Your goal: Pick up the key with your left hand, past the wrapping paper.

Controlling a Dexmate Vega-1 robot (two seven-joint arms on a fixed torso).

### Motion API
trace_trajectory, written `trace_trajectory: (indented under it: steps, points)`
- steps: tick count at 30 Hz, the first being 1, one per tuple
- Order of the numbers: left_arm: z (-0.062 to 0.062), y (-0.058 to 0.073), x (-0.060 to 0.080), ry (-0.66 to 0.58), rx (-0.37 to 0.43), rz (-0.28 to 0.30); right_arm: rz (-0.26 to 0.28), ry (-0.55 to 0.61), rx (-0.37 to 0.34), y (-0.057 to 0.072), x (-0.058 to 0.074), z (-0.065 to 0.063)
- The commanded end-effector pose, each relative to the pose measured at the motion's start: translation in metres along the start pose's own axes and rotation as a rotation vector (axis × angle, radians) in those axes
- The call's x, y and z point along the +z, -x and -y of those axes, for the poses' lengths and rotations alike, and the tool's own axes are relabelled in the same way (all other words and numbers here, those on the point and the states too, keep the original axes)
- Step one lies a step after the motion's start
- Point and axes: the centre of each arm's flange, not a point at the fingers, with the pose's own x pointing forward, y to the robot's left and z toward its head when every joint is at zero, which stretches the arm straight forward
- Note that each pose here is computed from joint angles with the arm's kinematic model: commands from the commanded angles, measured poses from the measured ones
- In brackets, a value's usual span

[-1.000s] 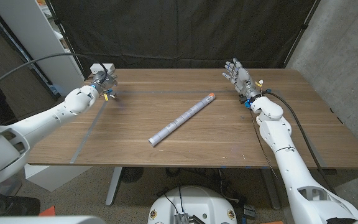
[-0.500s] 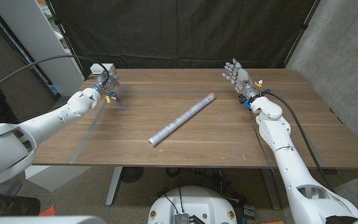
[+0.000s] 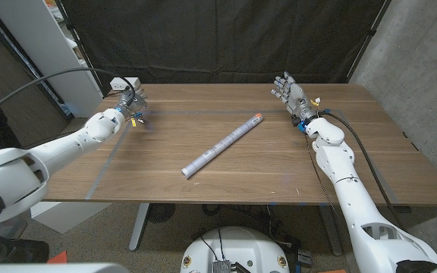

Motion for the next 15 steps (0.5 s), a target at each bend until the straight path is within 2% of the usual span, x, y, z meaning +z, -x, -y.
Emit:
trace_trajectory:
  steps: [1, 15]
  points:
    - [0.003, -0.0018, 0.0102, 0.009, 0.0, 0.025, -0.006, -0.003, -0.003, -0.0009, -0.0033, 0.0022]
    - [0.0062, -0.0035, 0.0174, 0.018, 0.008, 0.039, -0.014, -0.002, -0.011, -0.0013, -0.0056, 0.0048]
